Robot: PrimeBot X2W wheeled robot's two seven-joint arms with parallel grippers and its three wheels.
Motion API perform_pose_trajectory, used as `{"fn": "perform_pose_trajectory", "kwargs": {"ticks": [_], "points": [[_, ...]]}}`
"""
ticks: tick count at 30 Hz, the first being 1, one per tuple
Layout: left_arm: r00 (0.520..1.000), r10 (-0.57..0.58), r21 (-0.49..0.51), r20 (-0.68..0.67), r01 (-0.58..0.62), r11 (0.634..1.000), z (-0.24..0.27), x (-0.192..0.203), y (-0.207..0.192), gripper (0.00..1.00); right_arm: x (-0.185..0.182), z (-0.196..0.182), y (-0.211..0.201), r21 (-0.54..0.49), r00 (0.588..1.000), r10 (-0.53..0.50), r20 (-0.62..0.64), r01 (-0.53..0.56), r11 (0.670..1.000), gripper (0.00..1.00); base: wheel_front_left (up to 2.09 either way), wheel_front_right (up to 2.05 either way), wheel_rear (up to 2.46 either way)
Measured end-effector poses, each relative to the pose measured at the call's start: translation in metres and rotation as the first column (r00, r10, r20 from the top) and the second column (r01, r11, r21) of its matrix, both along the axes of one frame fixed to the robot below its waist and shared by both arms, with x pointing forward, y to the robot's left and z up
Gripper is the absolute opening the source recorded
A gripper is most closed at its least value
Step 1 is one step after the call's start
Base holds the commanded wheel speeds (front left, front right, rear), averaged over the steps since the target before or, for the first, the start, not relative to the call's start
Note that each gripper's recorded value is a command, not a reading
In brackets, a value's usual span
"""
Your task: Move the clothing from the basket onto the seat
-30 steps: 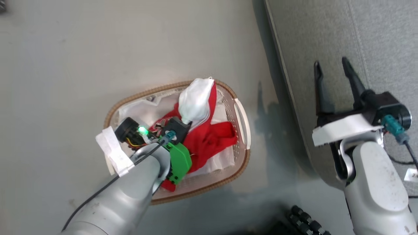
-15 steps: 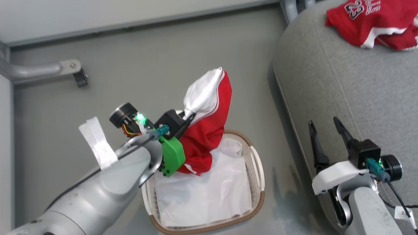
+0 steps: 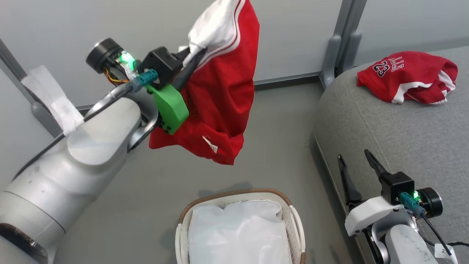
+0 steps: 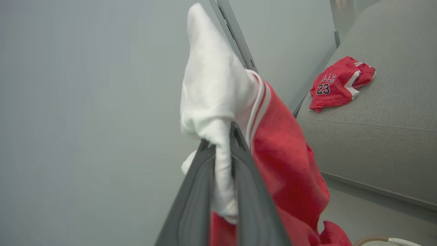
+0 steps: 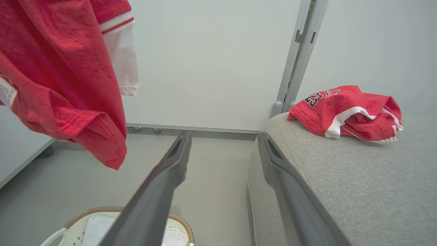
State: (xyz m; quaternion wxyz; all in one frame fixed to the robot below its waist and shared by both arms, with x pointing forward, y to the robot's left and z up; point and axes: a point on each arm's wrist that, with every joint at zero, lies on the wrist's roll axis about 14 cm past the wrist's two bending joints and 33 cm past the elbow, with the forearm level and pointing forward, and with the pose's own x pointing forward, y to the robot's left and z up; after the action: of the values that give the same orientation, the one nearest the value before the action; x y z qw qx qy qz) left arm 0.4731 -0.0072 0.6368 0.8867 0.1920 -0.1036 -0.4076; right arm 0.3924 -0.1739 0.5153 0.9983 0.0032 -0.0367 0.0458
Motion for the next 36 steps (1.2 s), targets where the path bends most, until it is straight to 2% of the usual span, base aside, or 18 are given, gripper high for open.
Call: {"fn": "perform_pose_trajectory", "kwargs": {"ticks": [8,19,23,31,36], "points": [[0.992,-0.006,-0.037,0.123,0.011,0.999,0.063,-0.005,-0.003,0.0,0.0,0.021,0.014,-0.012,0.997,0.043,0.057,-0.042,0.999,1.0,0.0,0.0,0.0],[0.991,-0.029,-0.04,0.131,0.034,0.999,0.07,-0.015,-0.01,0.0,0.013,0.052,0.057,-0.051,0.976,0.175,0.132,-0.169,0.984,1.0,0.0,0.0,0.0],[0.99,-0.04,-0.045,0.134,0.046,0.998,0.072,-0.021,-0.013,0.0,0.02,0.064,0.078,-0.083,0.958,0.241,0.154,-0.23,0.97,1.0,0.0,0.0,0.0],[0.987,-0.074,-0.047,0.145,0.082,0.996,0.076,-0.038,-0.021,0.0,0.029,0.085,0.139,-0.176,0.891,0.42,0.173,-0.392,0.903,1.0,0.0,0.0,0.0],[0.983,-0.102,-0.047,0.155,0.111,0.993,0.079,-0.05,-0.028,0.0,0.037,0.097,0.151,-0.202,0.874,0.449,0.183,-0.414,0.888,1.0,0.0,0.0,0.0]]}}
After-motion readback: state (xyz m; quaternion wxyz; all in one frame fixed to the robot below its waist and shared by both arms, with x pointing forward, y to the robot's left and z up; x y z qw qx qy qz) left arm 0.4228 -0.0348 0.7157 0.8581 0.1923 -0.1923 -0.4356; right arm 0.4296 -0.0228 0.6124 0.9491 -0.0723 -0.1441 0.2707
